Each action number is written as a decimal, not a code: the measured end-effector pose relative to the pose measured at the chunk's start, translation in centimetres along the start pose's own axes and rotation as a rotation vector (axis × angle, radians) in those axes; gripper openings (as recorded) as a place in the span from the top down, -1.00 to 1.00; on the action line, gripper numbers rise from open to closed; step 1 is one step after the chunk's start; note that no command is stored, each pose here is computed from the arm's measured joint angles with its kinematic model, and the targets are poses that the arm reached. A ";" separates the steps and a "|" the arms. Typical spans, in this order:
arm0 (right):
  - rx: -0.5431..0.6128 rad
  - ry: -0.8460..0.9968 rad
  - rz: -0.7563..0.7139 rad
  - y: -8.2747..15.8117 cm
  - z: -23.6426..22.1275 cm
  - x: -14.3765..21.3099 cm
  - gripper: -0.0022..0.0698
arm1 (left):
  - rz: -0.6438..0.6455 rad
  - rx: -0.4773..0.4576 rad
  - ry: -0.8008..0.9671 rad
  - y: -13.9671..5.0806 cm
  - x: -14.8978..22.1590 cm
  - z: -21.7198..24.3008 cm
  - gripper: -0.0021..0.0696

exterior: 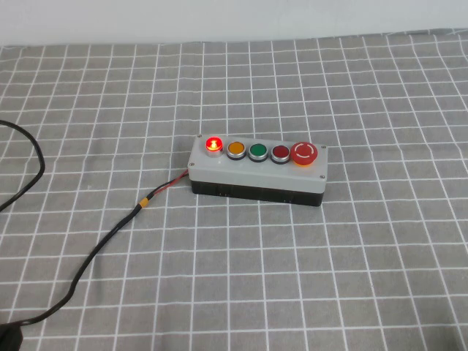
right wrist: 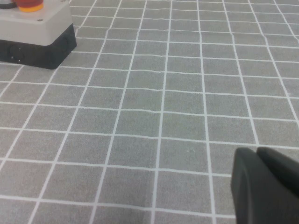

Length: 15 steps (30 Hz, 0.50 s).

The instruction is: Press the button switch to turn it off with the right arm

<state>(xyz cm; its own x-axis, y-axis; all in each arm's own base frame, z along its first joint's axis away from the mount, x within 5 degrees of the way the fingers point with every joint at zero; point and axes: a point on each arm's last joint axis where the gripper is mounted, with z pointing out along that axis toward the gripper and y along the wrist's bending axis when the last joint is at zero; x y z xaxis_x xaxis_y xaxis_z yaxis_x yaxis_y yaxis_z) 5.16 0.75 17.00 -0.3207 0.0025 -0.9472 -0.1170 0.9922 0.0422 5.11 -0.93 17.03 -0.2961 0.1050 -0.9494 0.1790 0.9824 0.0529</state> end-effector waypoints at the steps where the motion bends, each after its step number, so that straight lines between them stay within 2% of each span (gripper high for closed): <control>1: -0.001 0.000 0.002 0.0 0.0 0.0 0.98 | 0.000 0.000 0.000 0.0 0.0 0.0 0.95; 15: -0.003 0.000 0.007 0.0 0.0 0.0 0.98 | 0.000 0.000 0.000 0.0 0.0 0.0 0.95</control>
<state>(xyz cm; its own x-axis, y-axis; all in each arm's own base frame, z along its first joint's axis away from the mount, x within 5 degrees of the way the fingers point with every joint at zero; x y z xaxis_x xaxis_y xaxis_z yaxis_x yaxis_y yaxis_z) 5.16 0.78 17.00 -0.3215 0.0098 -0.9469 -0.1175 0.9918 0.0501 5.11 -0.93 17.03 -0.2961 0.1050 -0.9494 0.1790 0.9824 0.0529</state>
